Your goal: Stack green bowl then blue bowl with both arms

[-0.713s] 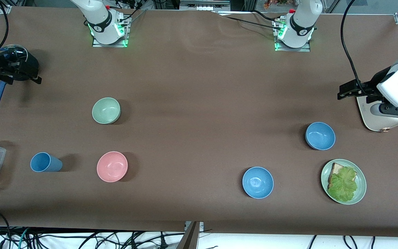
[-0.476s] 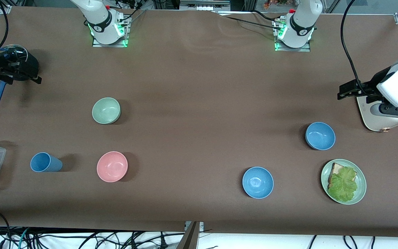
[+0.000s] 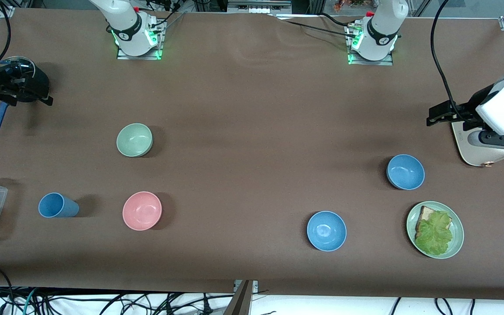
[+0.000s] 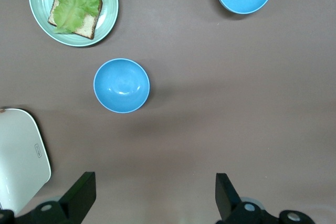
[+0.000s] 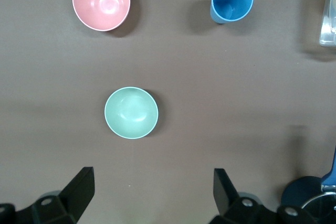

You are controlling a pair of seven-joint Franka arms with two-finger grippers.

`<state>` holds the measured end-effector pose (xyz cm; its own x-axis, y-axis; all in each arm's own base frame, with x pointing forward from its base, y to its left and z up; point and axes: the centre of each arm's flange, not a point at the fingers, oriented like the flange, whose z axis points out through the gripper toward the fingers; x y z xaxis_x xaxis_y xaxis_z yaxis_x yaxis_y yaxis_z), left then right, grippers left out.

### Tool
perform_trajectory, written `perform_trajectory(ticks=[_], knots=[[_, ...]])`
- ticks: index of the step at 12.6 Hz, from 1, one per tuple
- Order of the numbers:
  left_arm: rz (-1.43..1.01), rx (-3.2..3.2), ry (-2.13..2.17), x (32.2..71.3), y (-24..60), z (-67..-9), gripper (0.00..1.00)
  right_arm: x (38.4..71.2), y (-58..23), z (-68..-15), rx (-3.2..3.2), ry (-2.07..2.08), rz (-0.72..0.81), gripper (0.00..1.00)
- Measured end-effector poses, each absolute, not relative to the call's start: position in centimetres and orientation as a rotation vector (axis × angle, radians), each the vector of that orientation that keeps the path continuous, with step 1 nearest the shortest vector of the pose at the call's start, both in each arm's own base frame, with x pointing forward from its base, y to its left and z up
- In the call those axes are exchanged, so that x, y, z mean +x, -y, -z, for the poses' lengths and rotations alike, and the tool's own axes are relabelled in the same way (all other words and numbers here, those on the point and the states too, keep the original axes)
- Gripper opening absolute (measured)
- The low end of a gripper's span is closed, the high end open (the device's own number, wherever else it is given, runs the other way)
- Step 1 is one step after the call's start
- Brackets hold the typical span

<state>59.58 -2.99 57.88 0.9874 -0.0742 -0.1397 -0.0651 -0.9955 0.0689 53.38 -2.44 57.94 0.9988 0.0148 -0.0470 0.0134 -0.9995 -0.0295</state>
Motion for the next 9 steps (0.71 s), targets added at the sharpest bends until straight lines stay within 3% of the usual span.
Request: perform_trajectory(ticks=[9], knots=[[0.219,3.068,0.108,59.6,3.0,-57.9,1.00,54.4,2.5,-54.8,-3.107,0.010,-0.193,1.00]])
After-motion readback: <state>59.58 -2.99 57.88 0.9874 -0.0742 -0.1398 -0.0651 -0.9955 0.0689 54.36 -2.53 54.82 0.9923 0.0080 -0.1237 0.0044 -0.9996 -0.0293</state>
